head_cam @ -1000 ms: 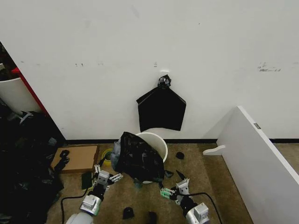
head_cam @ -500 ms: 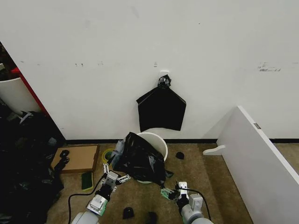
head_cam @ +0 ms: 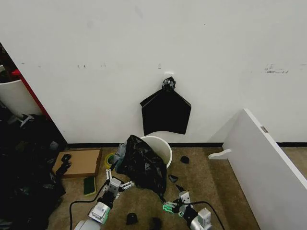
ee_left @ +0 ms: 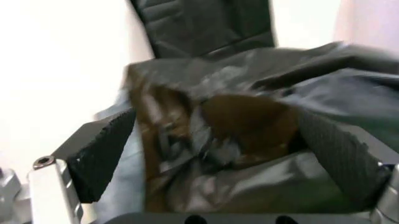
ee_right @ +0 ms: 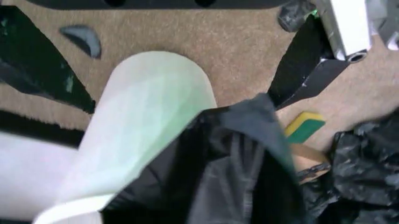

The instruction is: Place the garbage bag over the trash bin.

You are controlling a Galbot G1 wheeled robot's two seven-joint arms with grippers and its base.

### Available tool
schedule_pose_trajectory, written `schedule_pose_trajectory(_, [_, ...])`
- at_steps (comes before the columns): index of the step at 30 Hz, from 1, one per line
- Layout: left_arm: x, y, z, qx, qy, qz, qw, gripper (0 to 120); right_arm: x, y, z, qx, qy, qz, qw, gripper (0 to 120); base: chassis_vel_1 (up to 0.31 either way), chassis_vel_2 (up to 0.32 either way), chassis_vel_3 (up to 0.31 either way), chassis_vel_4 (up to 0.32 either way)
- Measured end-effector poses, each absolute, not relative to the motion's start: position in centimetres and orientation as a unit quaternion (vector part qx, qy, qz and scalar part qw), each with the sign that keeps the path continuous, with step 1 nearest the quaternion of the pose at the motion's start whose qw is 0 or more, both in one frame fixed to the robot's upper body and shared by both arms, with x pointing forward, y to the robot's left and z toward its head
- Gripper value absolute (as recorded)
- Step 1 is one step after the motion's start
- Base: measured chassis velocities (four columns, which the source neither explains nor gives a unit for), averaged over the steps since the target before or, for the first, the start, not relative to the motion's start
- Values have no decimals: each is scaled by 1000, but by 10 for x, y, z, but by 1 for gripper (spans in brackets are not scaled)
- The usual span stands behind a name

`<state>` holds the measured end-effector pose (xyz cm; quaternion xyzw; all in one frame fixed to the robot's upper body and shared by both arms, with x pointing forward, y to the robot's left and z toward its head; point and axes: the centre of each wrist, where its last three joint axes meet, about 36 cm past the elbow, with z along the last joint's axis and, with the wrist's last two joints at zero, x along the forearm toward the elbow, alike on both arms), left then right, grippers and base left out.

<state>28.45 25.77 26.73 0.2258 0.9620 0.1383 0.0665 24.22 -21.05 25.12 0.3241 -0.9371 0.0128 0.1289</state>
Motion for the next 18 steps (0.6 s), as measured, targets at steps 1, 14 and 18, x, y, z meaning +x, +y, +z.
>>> schedule_pose_trajectory(1, [284, 257, 267, 239, 959, 137, 70, 100, 242, -211, 250, 326, -937, 18, 124, 100, 0, 0, 0, 0])
schedule_pose_trajectory(14, [308, 249, 250, 301, 938, 156, 69, 100, 237, -206, 256, 341, -936, 41, 80, 100, 0, 0, 0, 0])
schedule_pose_trajectory(18, [318, 244, 248, 293, 942, 146, 70, 100, 238, -208, 255, 358, -930, 55, 69, 100, 0, 0, 0, 0])
